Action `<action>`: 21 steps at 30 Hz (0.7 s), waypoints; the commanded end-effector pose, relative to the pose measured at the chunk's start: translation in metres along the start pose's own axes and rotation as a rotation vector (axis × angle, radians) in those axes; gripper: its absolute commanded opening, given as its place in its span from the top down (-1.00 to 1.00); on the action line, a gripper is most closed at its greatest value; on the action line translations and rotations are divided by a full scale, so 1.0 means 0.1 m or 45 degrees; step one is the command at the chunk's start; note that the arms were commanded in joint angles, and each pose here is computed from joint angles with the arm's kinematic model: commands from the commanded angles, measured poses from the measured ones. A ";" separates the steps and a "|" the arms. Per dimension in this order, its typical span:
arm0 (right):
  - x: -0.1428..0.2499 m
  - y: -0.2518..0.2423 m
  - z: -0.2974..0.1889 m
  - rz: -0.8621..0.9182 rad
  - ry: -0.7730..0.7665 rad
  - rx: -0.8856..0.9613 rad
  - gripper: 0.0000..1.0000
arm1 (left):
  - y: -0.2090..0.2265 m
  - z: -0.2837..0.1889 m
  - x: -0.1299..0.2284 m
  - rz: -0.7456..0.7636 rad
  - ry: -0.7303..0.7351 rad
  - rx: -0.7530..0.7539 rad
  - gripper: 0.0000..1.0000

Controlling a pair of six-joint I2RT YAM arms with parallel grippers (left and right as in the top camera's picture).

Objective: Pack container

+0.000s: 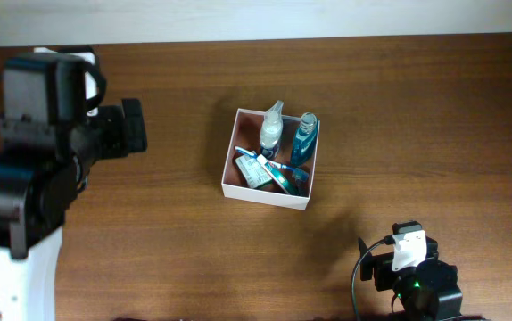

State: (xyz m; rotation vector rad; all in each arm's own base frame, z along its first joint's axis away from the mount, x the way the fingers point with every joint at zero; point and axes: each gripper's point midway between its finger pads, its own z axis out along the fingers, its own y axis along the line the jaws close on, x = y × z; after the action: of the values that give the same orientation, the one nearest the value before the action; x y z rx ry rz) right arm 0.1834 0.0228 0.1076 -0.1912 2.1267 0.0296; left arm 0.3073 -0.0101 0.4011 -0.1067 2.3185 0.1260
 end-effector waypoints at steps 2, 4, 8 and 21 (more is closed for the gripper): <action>0.01 -0.01 0.01 0.003 -0.008 0.002 -0.98 | 0.02 0.17 -0.01 -0.013 -0.107 -0.024 -0.99; 0.01 -0.01 0.01 0.003 -0.008 0.002 -0.98 | 0.00 0.30 0.09 -0.024 -0.166 -0.016 -0.99; 0.01 0.00 0.01 0.003 -0.008 0.002 -0.97 | 0.02 0.43 0.41 -0.032 -0.191 -0.013 -0.99; 0.01 0.00 0.01 0.003 -0.008 0.002 -0.98 | 0.14 0.76 1.53 -0.126 -0.367 0.066 -0.99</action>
State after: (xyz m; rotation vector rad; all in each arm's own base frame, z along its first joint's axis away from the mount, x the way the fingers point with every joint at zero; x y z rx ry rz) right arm 0.1831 0.0228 0.1068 -0.1910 2.1283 0.0297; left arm 0.2655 0.0094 0.2682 -0.1843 2.0150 0.0704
